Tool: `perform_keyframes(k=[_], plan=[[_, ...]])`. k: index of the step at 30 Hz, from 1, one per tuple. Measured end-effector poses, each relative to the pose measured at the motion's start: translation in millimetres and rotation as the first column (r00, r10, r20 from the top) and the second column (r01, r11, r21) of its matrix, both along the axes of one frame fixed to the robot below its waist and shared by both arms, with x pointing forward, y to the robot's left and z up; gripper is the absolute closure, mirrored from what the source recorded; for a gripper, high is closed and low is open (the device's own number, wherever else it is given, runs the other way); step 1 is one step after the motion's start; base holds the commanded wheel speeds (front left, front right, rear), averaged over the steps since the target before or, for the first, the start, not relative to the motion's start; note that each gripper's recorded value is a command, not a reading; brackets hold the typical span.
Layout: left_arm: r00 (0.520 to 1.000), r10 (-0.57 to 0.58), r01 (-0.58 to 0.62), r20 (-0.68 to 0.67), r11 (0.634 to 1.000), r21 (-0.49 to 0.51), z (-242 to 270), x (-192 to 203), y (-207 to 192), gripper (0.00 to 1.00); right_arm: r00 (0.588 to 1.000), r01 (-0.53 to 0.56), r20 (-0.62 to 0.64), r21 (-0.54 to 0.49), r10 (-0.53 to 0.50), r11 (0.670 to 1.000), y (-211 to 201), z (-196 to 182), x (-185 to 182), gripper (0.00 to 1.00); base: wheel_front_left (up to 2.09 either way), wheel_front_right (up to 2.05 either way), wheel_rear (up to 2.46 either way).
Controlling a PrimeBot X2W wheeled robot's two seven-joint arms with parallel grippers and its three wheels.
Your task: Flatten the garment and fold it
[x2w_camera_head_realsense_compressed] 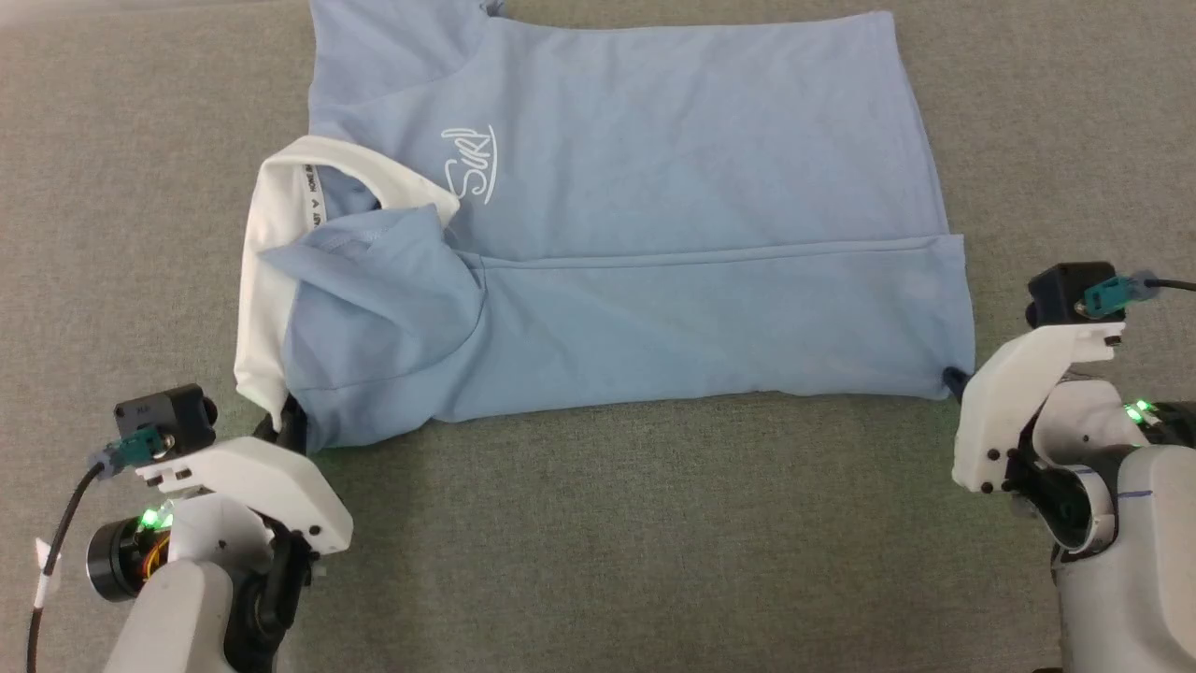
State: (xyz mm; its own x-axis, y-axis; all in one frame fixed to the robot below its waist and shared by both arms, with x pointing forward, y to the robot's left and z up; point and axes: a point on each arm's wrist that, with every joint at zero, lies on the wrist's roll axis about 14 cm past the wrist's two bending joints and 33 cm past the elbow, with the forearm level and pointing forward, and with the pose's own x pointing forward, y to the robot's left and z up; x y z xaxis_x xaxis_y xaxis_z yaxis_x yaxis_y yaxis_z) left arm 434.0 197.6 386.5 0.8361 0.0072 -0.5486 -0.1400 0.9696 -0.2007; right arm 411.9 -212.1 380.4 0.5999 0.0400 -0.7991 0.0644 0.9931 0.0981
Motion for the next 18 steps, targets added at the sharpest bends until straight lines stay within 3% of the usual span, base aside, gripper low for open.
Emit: perform_keyframes(k=[4,9,14,18], plan=[[0.998,0.009,-0.011,0.068,0.999,0.032,10,3,4,1.00,0.991,0.014,0.136,-0.012,-0.012,1.000,-4,23,12,1.00,0.00,0.00,0.00],[0.981,0.033,-0.052,0.191,0.994,0.095,34,3,14,1.00,0.945,0.036,0.327,-0.005,-0.033,0.999,-6,54,20,1.00,0.00,0.00,0.00],[0.973,0.046,-0.076,0.224,0.989,0.126,46,-16,21,1.00,0.918,0.056,0.392,0.020,-0.059,0.998,-9,67,4,1.00,0.00,0.00,0.00],[0.977,0.055,-0.086,0.206,0.986,0.143,50,-38,26,1.00,0.920,0.079,0.382,0.037,-0.088,0.996,-15,68,-18,1.00,0.00,0.00,0.00]])
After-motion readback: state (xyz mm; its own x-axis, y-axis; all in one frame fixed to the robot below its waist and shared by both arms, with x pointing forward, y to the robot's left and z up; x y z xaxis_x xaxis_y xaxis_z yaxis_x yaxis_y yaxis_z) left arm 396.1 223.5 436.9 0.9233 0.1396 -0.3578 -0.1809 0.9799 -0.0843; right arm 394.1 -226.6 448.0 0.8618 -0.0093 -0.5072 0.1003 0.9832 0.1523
